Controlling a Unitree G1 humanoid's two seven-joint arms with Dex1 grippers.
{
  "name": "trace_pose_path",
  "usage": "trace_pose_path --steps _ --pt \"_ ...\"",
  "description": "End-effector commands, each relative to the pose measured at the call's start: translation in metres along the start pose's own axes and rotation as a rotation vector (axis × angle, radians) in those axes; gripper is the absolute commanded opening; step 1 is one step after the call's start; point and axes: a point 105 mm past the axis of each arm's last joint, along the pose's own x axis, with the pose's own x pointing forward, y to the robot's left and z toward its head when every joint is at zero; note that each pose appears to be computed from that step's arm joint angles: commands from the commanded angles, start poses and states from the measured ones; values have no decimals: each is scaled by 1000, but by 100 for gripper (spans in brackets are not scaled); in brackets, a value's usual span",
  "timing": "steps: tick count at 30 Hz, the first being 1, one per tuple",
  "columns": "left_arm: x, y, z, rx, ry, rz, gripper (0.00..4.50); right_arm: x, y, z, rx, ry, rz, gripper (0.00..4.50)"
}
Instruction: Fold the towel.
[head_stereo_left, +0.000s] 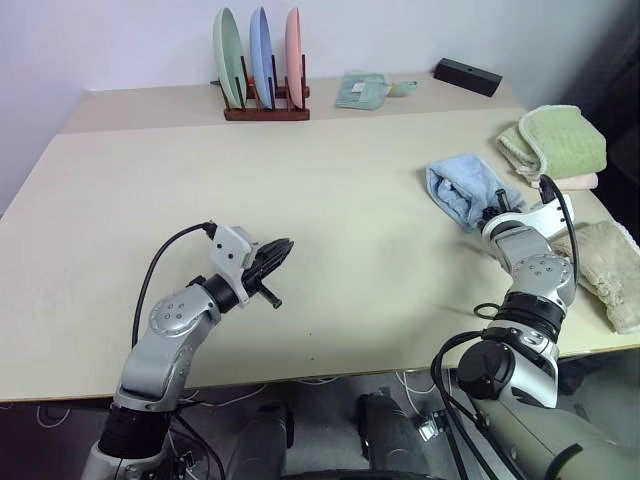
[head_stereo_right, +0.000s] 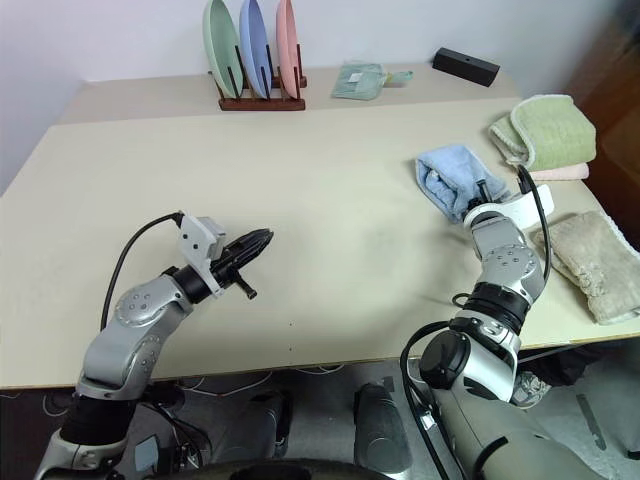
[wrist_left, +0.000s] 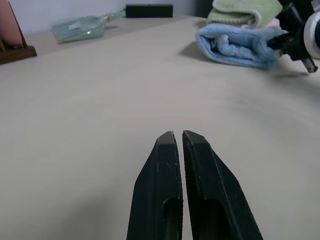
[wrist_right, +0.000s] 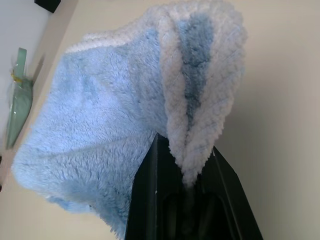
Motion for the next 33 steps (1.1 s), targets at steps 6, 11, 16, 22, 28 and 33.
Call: trace_pose_path --steps 6,11,16,22,28,33 --pt "-4 5 5 29 -19 20 17 -25 30 42 -192 -158 152 389" --pt "-10 23 12 71 -34 68 17 -53 48 56 -667 -270 256 448" --pt "-26 51 17 145 -14 131 17 -93 99 20 -1037 -265 660 448" --pt "-54 84 14 191 38 249 17 -139 112 -63 -1360 -17 1161 448" --pt "-72 90 9 209 66 313 17 -135 92 -86 -1426 153 1270 448" --pt "-79 84 5 200 75 321 17 -115 86 -82 -1420 152 1215 448"
